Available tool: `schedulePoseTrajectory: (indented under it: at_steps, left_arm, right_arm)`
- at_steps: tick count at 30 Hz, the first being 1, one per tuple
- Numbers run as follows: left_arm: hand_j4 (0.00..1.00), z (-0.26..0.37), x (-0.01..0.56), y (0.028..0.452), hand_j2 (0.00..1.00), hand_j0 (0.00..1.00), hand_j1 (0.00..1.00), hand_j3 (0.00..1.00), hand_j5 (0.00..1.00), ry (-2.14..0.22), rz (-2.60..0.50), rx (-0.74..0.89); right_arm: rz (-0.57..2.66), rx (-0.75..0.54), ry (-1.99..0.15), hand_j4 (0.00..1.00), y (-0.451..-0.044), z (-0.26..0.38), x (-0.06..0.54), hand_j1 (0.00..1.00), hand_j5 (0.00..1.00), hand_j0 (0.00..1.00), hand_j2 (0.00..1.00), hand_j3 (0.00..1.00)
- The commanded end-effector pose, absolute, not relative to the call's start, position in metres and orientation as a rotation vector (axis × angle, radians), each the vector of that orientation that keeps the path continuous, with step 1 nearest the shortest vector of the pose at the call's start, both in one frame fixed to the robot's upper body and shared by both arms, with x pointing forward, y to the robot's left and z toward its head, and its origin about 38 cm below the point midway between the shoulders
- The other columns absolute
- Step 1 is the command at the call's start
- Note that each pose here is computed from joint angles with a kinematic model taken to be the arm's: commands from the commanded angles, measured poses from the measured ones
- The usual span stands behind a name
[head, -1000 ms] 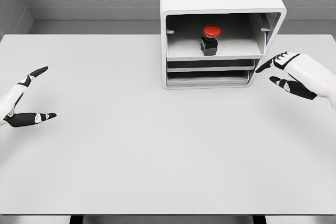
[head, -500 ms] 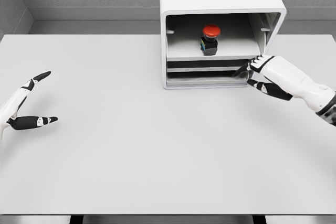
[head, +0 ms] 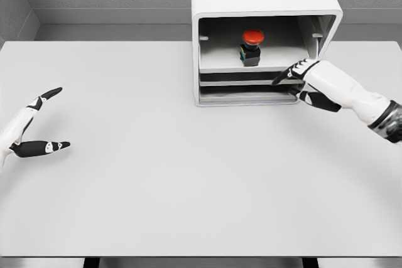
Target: Slide open multi-storey tabletop storage cabinets and put open load switch and slide close multi-storey tabletop storage cabinets
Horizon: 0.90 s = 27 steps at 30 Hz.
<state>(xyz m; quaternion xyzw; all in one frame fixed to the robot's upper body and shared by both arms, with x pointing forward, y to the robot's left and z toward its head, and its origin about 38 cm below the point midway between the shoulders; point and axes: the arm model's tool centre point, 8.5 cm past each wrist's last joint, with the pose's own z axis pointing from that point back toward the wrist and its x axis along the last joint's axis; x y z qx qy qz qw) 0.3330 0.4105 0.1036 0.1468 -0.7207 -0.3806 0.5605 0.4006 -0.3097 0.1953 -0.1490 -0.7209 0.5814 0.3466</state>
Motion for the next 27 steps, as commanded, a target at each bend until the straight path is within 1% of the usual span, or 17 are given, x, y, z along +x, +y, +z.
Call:
schedulePoseTrajectory:
  at_steps: [1,8,18,24,27]
  left_arm:
    - [1.0,0.104,0.333,0.409,1.0,1.0,1.0,1.0,1.0,-1.706,-0.886,0.34]
    - [1.0,0.101,0.335,0.402,1.0,1.0,1.0,1.0,1.0,-1.705,-0.9,0.319]
    - [1.0,0.101,0.334,0.403,1.0,1.0,1.0,1.0,1.0,-1.703,-0.901,0.32]
    - [1.0,0.101,0.334,0.402,1.0,1.0,1.0,1.0,1.0,-1.705,-0.901,0.319]
    - [1.0,0.099,0.331,0.402,1.0,1.0,1.0,1.0,1.0,-1.699,-0.903,0.317]
  right_arm:
    - [1.497,-0.377,-1.864,0.59,-0.31,0.192,0.401,0.59,0.59,0.59,0.59,0.59]
    - [1.491,-0.381,-1.856,0.59,-0.31,0.189,0.405,0.59,0.59,0.59,0.59,0.59]
    - [1.49,-0.372,-1.849,0.59,-0.305,0.185,0.414,0.59,0.59,0.59,0.59,0.59]
    - [1.49,-0.37,-1.848,0.6,-0.308,0.185,0.41,0.6,0.6,0.6,0.6,0.6]
    - [1.545,-0.394,-1.849,0.6,-0.314,0.198,0.398,0.6,0.6,0.6,0.6,0.6]
